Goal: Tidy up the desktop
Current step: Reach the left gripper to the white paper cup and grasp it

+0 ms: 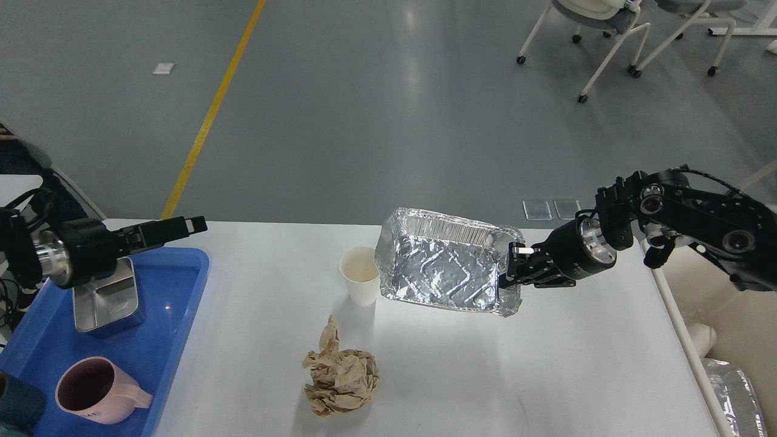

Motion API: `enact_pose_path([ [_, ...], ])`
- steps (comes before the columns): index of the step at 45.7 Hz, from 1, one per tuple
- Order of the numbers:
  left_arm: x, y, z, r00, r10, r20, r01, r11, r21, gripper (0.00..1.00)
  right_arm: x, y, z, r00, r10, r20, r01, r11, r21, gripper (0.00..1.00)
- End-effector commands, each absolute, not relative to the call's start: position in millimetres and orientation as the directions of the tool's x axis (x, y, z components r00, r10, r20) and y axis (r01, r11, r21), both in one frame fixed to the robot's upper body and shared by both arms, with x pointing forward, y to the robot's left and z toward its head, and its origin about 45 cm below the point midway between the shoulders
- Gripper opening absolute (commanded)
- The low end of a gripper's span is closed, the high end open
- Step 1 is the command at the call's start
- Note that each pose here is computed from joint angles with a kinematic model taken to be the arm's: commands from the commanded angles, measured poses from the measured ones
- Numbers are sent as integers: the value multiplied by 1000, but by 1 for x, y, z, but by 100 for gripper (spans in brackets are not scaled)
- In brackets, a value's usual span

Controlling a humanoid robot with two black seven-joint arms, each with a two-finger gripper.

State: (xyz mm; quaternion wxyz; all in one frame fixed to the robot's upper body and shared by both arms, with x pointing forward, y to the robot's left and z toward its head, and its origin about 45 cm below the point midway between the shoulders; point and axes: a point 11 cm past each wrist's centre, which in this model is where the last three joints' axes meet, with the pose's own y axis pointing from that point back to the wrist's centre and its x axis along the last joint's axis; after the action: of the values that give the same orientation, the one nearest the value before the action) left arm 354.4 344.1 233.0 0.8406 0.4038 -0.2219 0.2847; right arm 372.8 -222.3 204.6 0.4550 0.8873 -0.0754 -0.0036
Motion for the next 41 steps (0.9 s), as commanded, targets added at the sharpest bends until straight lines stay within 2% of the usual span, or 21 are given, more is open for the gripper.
enact_pose_path([
  [1, 387, 310, 219, 753, 243, 611, -631, 528, 568, 97, 373, -221, 206, 988, -138, 63, -132, -579, 805, 0],
  [10, 408, 266, 185, 790, 190, 583, -580, 537, 612, 97, 374, -222, 209, 987, -146, 73, -145, -583, 799, 0],
  [22, 399, 204, 149, 831, 102, 547, -492, 594, 637, 96, 373, -221, 211, 987, -143, 76, -146, -591, 794, 0],
  [29, 399, 183, 134, 809, 39, 586, -493, 587, 642, 93, 370, -217, 211, 988, -134, 73, -139, -598, 789, 0],
  [41, 398, 172, 117, 812, 25, 583, -492, 569, 659, 81, 368, -217, 208, 989, -135, 63, -132, -599, 790, 0],
])
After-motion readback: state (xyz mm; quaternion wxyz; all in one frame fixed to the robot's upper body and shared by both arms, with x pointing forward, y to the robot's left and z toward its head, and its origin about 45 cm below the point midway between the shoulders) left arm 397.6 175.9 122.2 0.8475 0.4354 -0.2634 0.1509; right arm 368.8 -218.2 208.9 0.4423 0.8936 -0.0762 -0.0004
